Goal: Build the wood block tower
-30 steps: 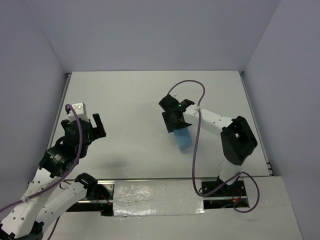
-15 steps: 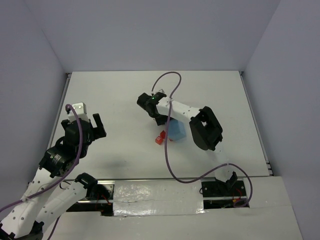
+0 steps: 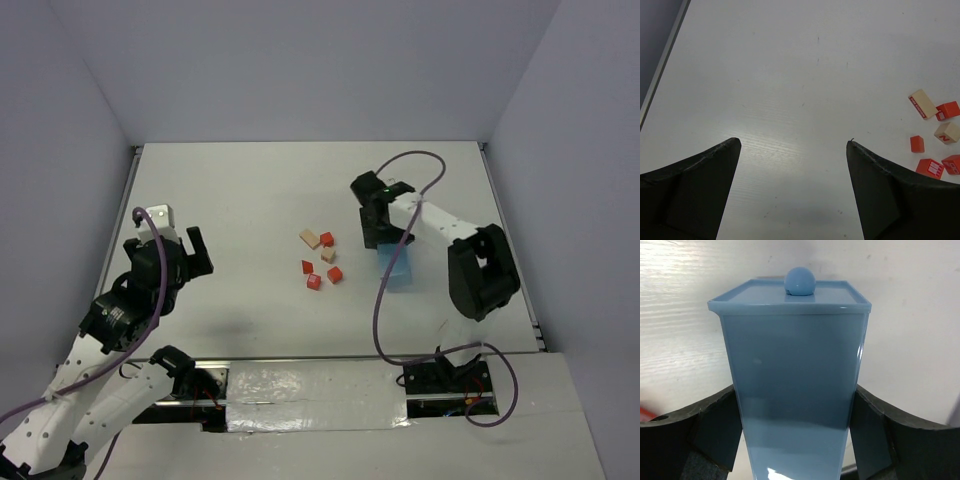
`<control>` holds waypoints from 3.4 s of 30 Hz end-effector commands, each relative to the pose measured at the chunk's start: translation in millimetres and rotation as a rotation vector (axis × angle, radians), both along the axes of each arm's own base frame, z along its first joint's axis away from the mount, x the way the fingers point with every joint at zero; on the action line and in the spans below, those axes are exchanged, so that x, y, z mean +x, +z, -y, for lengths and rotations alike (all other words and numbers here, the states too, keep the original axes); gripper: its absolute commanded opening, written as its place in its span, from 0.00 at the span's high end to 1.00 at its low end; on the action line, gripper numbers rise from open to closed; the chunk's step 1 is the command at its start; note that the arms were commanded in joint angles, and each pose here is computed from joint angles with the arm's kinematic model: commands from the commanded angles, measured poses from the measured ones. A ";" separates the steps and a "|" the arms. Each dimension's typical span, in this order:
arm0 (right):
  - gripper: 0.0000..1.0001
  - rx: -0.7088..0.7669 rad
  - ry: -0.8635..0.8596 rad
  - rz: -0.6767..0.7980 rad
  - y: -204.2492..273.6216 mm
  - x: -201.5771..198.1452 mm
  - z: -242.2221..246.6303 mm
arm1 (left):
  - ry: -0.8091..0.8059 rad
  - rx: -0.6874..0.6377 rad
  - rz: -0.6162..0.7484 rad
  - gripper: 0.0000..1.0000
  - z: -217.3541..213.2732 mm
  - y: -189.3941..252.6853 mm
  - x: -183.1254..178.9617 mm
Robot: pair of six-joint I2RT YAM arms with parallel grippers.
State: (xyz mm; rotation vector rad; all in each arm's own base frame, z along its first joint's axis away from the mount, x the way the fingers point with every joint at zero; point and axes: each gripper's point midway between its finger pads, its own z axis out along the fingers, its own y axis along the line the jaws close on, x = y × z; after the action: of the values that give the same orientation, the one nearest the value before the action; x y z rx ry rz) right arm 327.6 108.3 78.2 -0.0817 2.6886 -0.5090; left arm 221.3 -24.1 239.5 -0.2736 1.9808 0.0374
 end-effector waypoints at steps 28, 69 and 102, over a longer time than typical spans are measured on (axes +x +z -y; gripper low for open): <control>0.00 0.534 -0.201 0.067 -2.5 101.2 90.0 | -0.089 -0.009 0.039 0.00 17.2 7.3 1.7; 1.00 0.192 0.011 -0.004 -10.7 126.8 59.2 | -0.100 0.004 0.020 0.01 21.2 2.8 5.6; 0.01 0.438 -0.022 0.475 195.5 119.8 83.9 | -0.231 -0.087 -0.083 0.00 72.4 4.2 26.0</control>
State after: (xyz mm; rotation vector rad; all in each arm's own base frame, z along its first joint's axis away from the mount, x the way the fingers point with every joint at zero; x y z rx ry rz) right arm 478.4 -7.8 180.1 0.1594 2.5016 -0.0310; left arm 233.9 -61.0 219.3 -0.1187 2.1089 0.0016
